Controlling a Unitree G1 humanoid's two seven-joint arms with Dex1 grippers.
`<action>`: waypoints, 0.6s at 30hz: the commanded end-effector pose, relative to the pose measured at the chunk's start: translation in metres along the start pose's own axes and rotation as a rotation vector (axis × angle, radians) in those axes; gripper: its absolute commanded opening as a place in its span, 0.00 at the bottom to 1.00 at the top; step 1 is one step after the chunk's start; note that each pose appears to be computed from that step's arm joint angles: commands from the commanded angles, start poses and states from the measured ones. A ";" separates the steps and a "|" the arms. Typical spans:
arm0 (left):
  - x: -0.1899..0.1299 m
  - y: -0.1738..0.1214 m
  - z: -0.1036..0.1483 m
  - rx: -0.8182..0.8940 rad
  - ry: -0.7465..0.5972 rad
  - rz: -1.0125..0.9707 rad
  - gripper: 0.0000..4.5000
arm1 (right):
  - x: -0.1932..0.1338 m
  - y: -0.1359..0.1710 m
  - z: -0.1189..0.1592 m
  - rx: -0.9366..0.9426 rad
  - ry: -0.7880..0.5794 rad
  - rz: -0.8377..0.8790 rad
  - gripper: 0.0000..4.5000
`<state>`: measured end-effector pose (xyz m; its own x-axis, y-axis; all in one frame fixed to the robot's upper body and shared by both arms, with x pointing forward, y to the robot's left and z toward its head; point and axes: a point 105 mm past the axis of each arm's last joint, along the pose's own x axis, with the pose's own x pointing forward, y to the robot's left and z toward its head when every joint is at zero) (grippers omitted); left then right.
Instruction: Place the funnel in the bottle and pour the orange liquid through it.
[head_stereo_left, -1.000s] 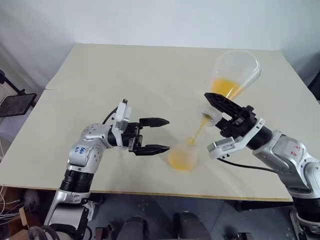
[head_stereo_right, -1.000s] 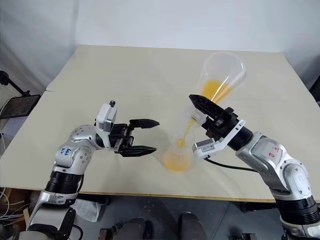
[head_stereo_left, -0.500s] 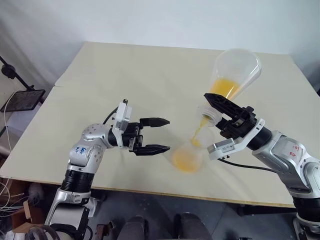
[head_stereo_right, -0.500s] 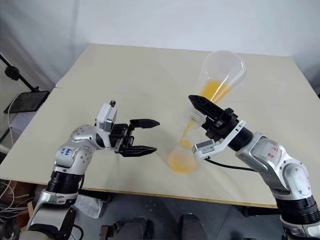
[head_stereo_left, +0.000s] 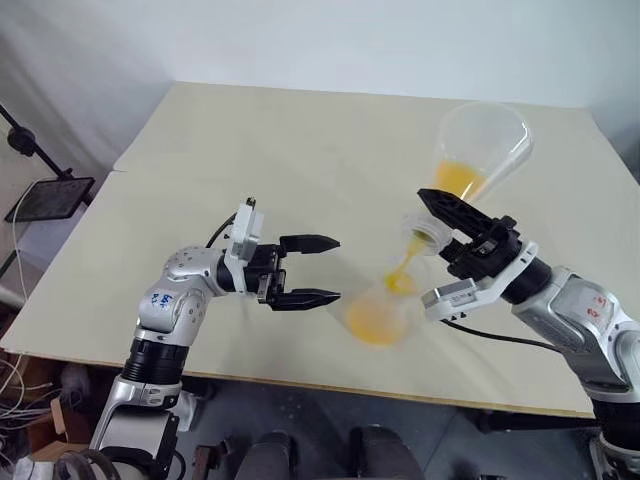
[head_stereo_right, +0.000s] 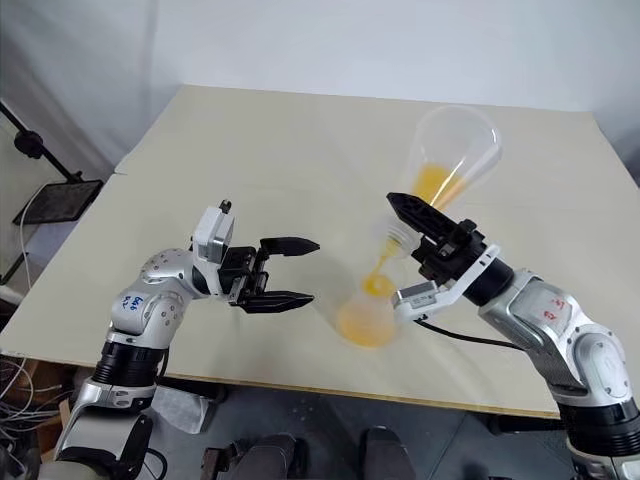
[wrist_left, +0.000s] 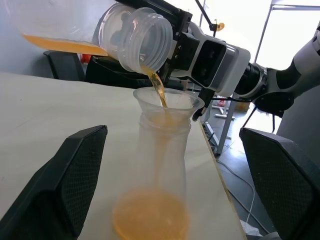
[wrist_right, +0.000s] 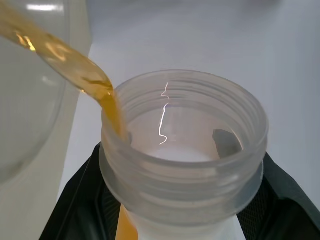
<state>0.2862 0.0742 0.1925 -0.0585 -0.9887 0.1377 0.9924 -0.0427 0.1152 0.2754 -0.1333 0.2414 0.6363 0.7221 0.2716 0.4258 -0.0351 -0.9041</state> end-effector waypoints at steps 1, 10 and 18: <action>0.002 0.000 0.007 0.026 -0.003 -0.017 1.00 | -0.002 -0.017 -0.002 -0.016 0.007 -0.062 0.55; 0.002 0.000 0.007 0.025 -0.003 -0.020 1.00 | -0.003 -0.017 -0.003 -0.019 0.011 -0.059 0.55; 0.002 0.001 0.007 0.027 -0.005 -0.017 1.00 | -0.003 -0.017 -0.003 -0.026 0.010 -0.061 0.55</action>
<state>0.2859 0.0743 0.1923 -0.0624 -0.9886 0.1371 0.9923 -0.0468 0.1145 0.2751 -0.1346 0.2392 0.6416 0.7181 0.2696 0.4139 -0.0281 -0.9099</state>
